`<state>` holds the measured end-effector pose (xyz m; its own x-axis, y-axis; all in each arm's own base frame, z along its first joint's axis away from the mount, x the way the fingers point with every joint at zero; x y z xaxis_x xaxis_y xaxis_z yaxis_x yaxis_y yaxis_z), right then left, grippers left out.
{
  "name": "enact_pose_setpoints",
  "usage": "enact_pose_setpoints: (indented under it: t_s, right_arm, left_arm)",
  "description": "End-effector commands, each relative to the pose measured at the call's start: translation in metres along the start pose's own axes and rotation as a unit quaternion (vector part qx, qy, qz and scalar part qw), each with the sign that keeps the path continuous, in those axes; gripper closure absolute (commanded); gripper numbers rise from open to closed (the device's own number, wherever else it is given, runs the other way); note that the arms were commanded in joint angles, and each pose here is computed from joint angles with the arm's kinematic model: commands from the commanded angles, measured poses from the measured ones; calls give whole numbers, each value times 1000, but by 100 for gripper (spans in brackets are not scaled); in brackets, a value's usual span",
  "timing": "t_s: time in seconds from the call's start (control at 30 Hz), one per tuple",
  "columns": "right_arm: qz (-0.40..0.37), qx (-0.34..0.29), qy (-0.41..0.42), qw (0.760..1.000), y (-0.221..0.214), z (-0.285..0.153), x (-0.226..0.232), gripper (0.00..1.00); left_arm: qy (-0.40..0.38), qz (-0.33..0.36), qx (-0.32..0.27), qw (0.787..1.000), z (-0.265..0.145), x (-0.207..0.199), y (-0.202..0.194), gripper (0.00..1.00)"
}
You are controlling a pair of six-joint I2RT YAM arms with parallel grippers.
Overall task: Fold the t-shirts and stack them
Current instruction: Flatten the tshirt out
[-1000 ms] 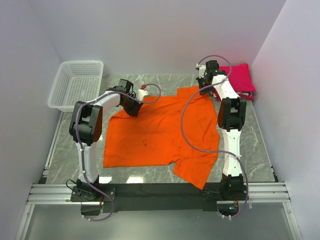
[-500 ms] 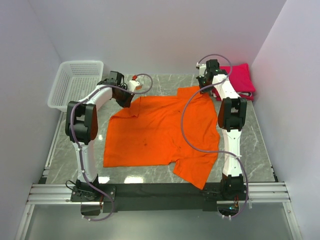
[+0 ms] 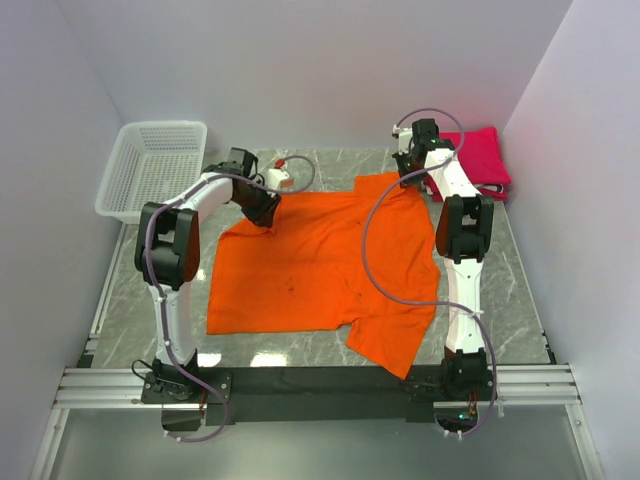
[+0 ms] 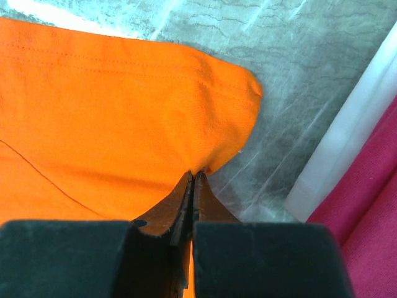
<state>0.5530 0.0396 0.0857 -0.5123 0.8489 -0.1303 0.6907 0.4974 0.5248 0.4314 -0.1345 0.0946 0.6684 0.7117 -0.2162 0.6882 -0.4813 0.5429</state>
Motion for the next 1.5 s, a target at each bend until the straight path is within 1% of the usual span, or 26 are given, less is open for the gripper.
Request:
enact_pose_setpoints:
  t_s: [0.0, 0.13, 0.17, 0.23, 0.27, 0.37, 0.43, 0.47, 0.5, 0.53, 0.57, 0.67, 0.77, 0.93, 0.97, 1.03, 1.07, 1.1, 1.13, 1.2, 1.33, 1.47]
  right_arm:
    - [-14, -45, -31, 998, 28, -35, -12, 100]
    - [-15, -46, -33, 998, 28, -36, -12, 100]
    - [-15, -47, -34, 998, 28, -35, -12, 100]
    - [-16, -48, -34, 998, 29, -37, -13, 100]
    - [-15, -46, -33, 998, 28, -35, -12, 100]
    - [-15, -47, -35, 998, 29, -36, -12, 100]
    - [-16, -48, -36, 998, 29, -36, -13, 100]
    - [-17, -49, -35, 998, 30, -37, -13, 100]
    - [-17, -48, -35, 998, 29, -36, -13, 100]
    - [-17, -48, -34, 998, 29, -36, -13, 100]
    - [-16, -48, -34, 998, 29, -36, -13, 100]
    - [-16, -48, -33, 998, 29, -35, -12, 100]
    - [-16, -47, -35, 998, 28, -35, -13, 100]
    - [-17, -47, -36, 998, 29, -35, -13, 100]
    - [-17, -47, -36, 998, 29, -35, -13, 100]
    - [-19, -49, -37, 998, 30, -36, -14, 100]
    - [-18, -49, -38, 998, 30, -36, -14, 100]
    - [-19, -50, -38, 998, 30, -37, -14, 100]
    - [-19, -52, -40, 998, 32, -38, -15, 100]
    - [-19, -53, -40, 998, 32, -38, -15, 100]
    - [-21, -70, -50, 996, 39, -47, -18, 100]
    - [-22, -100, -64, 993, 53, -62, -22, 100]
  left_arm:
    - [-25, 3, 6, 1000, -1, -22, 0, 61]
    - [-21, 2, 13, 1000, 6, -24, -2, 61]
    - [-19, 0, 16, 1000, 9, -23, -2, 63]
    - [-8, -1, 17, 1000, 12, -18, -1, 67]
    - [-3, 0, 14, 1000, 11, -17, 1, 74]
    - [9, 4, 6, 1000, 10, -13, 5, 87]
    - [21, 5, 5, 1000, 8, -10, 7, 89]
    - [24, 3, 5, 1000, 8, -8, 7, 87]
    - [24, 3, 4, 1000, 8, -7, 8, 84]
    - [23, 4, 6, 1000, 8, -8, 8, 79]
    - [21, 4, 8, 1000, 8, -7, 7, 71]
    - [12, 4, 10, 1000, 8, -10, 4, 62]
    - [2, 1, 16, 1000, 10, -13, 1, 62]
    - [6, -5, 21, 1000, 14, -10, -1, 69]
    - [10, -5, 21, 1000, 15, -9, -2, 76]
    - [19, -4, 15, 1000, 13, -7, 1, 85]
    - [23, -2, 11, 1000, 12, -5, 2, 91]
    - [29, -1, 9, 1000, 11, -3, 4, 94]
    - [35, -2, 3, 999, 9, 1, 7, 99]
    - [43, -2, -6, 999, 3, 6, 13, 99]
    - [75, 4, -43, 996, -22, 26, 33, 99]
    - [117, 10, -65, 991, -44, 55, 40, 99]
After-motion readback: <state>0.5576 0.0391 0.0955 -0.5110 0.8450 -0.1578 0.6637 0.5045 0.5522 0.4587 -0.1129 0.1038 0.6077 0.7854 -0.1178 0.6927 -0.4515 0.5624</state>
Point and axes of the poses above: each gripper's point midway between its finger pads, its own z axis out along the fingers, its own x axis along the line the jaws close on, y = z × x, the point moved 5 cm from there along -z, back along the fingers, and after that the axes turned 13 degrees about -z, right-handed, at the moved point
